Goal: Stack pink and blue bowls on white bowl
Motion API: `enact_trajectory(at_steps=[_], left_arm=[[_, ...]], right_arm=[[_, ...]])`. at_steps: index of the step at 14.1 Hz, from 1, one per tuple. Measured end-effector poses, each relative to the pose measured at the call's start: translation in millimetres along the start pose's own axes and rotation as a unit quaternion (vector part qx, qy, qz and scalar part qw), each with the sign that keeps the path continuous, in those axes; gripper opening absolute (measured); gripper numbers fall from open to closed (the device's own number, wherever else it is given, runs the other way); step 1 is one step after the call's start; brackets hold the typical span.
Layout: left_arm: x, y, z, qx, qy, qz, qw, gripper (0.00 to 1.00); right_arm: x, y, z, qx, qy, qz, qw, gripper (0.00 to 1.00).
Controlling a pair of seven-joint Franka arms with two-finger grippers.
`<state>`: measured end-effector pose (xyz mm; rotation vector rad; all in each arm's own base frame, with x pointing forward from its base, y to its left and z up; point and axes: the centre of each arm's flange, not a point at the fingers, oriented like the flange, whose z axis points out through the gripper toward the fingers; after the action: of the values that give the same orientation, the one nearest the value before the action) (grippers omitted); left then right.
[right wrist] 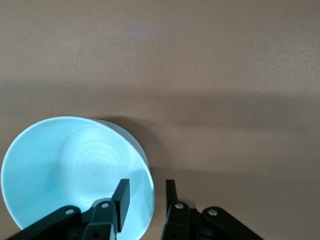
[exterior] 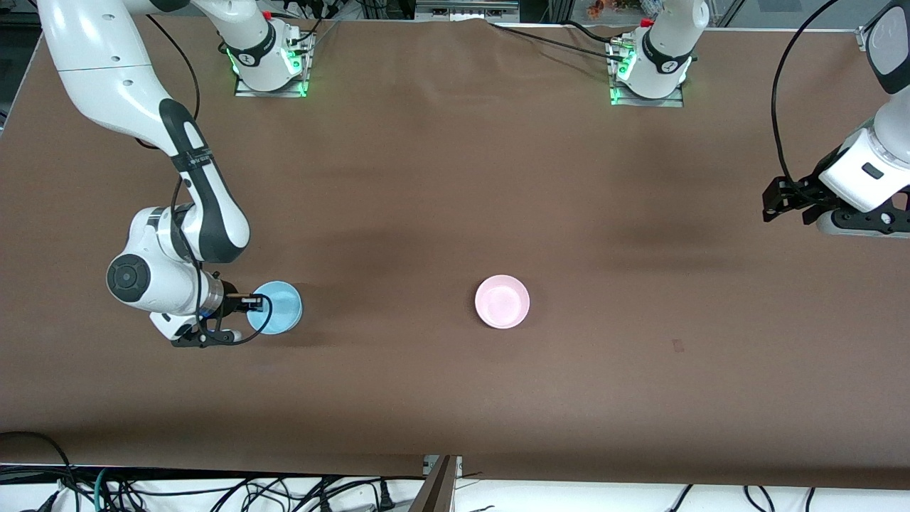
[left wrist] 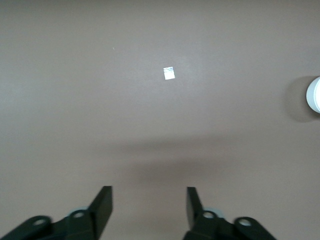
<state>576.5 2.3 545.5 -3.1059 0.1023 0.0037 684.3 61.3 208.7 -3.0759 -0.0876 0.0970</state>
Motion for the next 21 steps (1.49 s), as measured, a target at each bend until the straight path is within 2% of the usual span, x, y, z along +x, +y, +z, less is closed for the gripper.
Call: enact_trajectory(at_steps=[3,6,7,9,10,11,15,16,18,19,21], left_arm=[[-0.2,-1.9,1.2,-0.005,0.000,0.003,1.000,0.80],[-0.2,-2.2,2.6,-0.008,-0.001,0.003,1.000,0.81],[-0.2,-2.9,3.4,-0.009,-0.002,0.002,1.000,0.88],[-0.1,-4.4,5.5,-0.009,-0.003,0.001,1.000,0.89],[-0.1,-4.9,6.2,-0.010,-0.004,0.001,1.000,0.96],[-0.1,-5.2,6.5,-0.010,-0.004,0.001,1.000,0.99],[0.0,-5.8,7.5,-0.010,-0.004,0.000,1.000,1.00],[0.1,-5.9,8.0,-0.010,-0.004,0.000,1.000,1.00],[0.3,-6.3,8.9,-0.010,-0.005,0.000,1.000,1.00],[0.3,-6.5,9.2,-0.010,-0.005,0.000,1.000,1.00],[0.2,-7.7,9.7,-0.010,-0.006,-0.001,1.000,1.00]], right_arm=[[0.0,-0.9,0.0,0.000,0.000,-0.001,1.000,0.37],[0.0,-1.3,0.1,0.000,0.000,-0.001,1.000,0.37],[0.0,-1.3,0.1,0.000,0.000,-0.001,1.000,0.37],[-0.1,-1.8,0.1,0.000,0.000,0.003,1.000,0.37],[-0.1,-2.6,0.2,0.000,0.000,0.003,1.000,0.37],[-0.2,-4.4,0.3,0.000,0.000,0.003,1.000,0.37],[-0.4,-9.1,0.6,0.000,-0.001,0.001,1.000,0.37],[-0.4,-9.0,0.6,0.000,-0.001,0.001,1.000,0.39],[-0.2,-9.0,0.3,0.000,0.000,0.001,1.000,0.57],[-0.1,-9.0,0.1,0.000,0.000,0.001,1.000,0.63],[0.0,-8.9,-0.3,0.000,0.000,0.001,1.000,0.59]])
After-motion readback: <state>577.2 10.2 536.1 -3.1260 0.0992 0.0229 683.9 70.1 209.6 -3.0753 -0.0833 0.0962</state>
